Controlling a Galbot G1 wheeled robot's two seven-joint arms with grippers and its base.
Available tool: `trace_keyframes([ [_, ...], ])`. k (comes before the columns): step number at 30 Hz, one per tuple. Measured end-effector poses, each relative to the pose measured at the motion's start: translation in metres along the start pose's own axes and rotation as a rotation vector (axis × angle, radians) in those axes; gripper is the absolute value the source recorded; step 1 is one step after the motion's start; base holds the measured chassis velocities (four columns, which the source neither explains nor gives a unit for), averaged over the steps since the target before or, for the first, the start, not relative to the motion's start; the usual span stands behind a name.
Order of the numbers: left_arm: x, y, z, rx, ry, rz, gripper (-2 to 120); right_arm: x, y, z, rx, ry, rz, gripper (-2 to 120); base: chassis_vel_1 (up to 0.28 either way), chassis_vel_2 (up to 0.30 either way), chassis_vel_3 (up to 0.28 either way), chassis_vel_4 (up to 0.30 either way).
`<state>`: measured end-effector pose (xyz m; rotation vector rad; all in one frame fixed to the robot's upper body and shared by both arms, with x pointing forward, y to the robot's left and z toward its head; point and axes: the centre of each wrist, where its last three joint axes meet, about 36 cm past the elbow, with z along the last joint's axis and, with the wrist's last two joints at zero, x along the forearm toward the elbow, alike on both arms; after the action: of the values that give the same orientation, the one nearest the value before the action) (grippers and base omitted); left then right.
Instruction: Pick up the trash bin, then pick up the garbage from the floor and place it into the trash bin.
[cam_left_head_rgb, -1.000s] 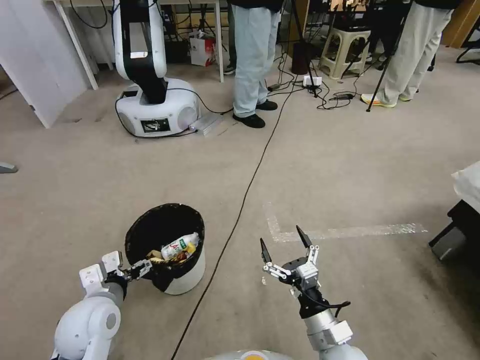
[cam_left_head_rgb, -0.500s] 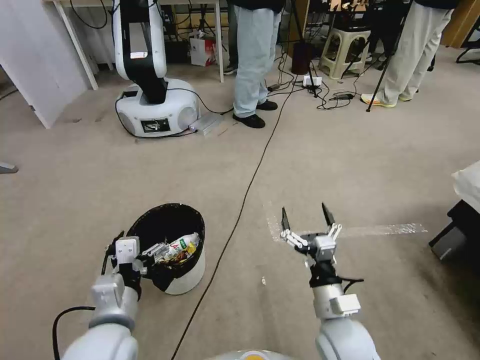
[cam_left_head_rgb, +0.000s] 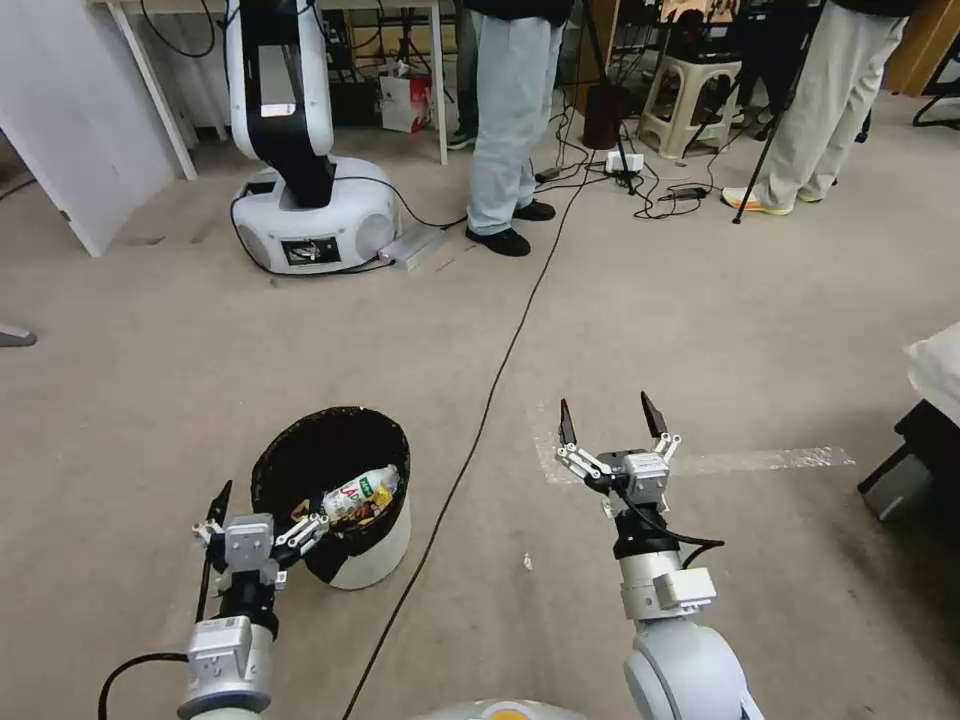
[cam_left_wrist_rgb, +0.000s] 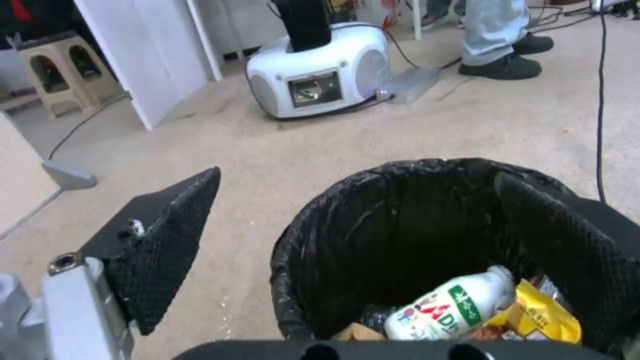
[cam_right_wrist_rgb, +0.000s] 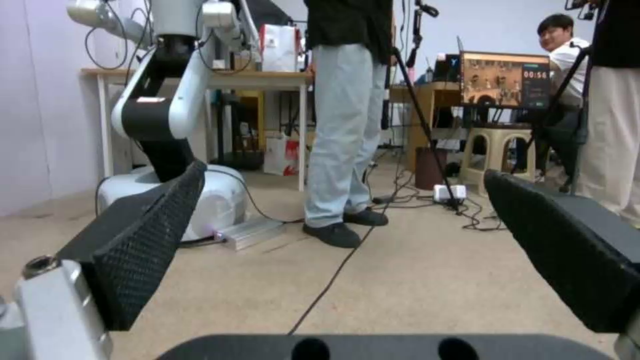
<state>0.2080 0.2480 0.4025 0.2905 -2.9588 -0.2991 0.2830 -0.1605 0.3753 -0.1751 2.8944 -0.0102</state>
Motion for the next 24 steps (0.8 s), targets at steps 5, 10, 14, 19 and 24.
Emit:
trace_keyframes([
  [5,-0.0003,0.0001,-0.0001,0.002,0.002,-0.001,100,0.0002,0.0,0.0002,0.0,0.001,-0.001,100,0.0,0.0,0.0,0.0],
  [10,-0.0005,0.0001,-0.0001,0.003,0.004,-0.001,100,0.0003,0.0,0.0004,0.0,0.002,-0.001,100,0.0,0.0,0.0,0.0],
  [14,-0.0007,0.0002,-0.0001,0.003,0.006,-0.002,100,0.0004,0.0,0.0006,-0.001,0.002,-0.002,100,0.0,0.0,0.0,0.0],
  [19,-0.0009,0.0003,-0.0001,0.004,0.008,-0.002,100,0.0006,0.0,0.0008,-0.001,0.002,-0.002,100,0.0,0.0,0.0,0.0],
  [24,-0.001,0.0004,-0.0001,0.004,0.009,-0.003,100,0.0006,-0.0001,0.0008,-0.001,0.002,-0.002,100,0.0,0.0,0.0,0.0],
])
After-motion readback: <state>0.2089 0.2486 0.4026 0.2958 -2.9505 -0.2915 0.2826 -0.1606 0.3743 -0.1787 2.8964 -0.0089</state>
